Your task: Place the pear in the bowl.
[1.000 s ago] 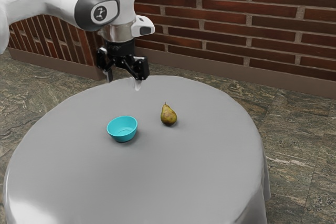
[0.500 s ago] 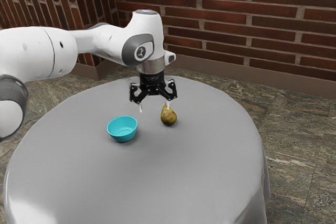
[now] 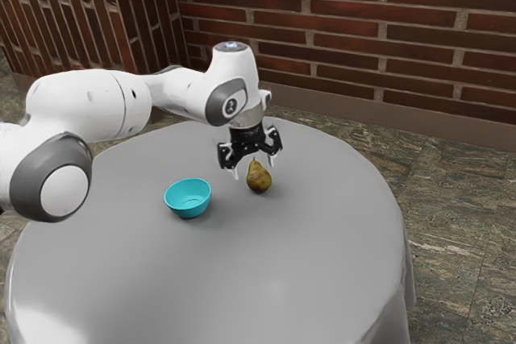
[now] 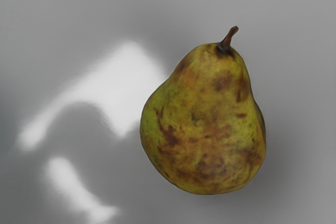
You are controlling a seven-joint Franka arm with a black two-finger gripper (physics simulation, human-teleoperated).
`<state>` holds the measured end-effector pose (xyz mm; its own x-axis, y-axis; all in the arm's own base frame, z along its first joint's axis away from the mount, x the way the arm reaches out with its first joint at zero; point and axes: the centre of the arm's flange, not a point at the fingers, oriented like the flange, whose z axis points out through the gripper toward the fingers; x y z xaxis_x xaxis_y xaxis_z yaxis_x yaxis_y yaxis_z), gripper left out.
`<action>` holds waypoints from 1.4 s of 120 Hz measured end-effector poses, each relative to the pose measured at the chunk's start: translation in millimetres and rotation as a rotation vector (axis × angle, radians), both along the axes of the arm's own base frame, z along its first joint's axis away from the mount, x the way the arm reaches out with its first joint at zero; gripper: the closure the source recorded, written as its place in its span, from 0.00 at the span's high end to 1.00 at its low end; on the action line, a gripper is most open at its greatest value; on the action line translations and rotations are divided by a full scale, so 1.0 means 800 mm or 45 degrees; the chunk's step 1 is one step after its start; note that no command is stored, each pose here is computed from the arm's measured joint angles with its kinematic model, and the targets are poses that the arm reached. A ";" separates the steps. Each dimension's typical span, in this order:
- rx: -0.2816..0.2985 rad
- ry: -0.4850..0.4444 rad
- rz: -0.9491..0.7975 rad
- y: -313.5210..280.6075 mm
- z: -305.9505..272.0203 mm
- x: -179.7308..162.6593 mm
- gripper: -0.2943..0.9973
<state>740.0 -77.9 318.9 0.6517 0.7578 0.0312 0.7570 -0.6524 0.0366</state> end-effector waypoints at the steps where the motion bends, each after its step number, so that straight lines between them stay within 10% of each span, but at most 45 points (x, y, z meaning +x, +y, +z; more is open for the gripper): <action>1: 0.000 -0.001 0.002 0.000 -0.001 0.000 0.77; 168: 0.019 -0.197 -0.098 0.015 -0.079 0.022 0.77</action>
<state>757.3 -66.2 255.5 0.6943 0.7046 0.1467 0.6908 -0.7096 0.1388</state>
